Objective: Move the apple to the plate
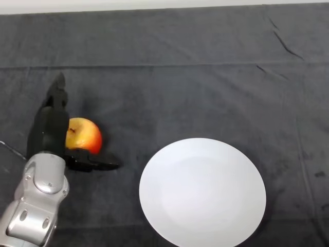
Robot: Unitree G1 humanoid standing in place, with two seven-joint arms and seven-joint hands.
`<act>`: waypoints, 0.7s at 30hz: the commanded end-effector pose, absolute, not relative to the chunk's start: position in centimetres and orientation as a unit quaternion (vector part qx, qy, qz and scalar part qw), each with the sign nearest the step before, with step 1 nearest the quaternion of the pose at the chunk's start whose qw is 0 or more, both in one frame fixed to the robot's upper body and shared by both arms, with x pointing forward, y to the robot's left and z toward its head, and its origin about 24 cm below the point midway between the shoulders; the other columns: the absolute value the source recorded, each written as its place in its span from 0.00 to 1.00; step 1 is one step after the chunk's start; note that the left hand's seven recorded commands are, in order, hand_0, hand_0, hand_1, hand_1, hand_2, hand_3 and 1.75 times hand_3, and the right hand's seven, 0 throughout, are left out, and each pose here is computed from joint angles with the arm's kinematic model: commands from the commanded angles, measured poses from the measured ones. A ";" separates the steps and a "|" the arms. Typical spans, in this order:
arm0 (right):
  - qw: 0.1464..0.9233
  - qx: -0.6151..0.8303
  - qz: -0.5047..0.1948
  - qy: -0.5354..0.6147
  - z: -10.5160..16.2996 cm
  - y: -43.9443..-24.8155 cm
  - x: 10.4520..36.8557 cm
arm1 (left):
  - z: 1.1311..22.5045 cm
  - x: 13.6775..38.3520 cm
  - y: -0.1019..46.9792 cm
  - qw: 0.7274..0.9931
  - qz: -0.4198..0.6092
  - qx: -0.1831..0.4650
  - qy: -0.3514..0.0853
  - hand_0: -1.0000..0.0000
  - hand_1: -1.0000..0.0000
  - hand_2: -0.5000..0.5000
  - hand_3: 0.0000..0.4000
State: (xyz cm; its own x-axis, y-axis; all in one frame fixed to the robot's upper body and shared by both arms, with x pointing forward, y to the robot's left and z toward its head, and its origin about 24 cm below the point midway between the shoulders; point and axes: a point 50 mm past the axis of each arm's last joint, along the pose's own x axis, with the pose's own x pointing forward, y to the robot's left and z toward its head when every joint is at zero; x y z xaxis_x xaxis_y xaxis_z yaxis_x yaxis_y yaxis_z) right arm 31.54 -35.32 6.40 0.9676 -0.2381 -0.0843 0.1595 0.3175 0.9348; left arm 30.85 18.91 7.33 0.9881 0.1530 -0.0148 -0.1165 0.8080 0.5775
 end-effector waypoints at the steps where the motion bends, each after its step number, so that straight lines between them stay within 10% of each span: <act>1: 0.807 0.574 -0.130 -0.050 6.6 -35.9 31.2 | 8.3 31.9 19.2 0.946 0.069 0.316 0.023 1.00 1.00 0.50 0.00; 2: 0.807 0.574 -0.130 -0.050 6.6 -35.9 31.2 | 8.3 31.9 19.2 0.946 0.068 0.317 0.025 0.84 0.95 0.45 0.16; 4: 0.807 0.574 -0.130 -0.050 6.6 -35.9 31.2 | 8.3 31.8 19.3 0.945 0.066 0.320 0.027 0.00 0.03 0.49 1.00; 21: 0.807 0.574 -0.130 -0.050 6.6 -35.9 31.2 | 9.7 32.0 19.5 0.938 0.074 0.339 0.022 0.00 0.00 0.50 1.00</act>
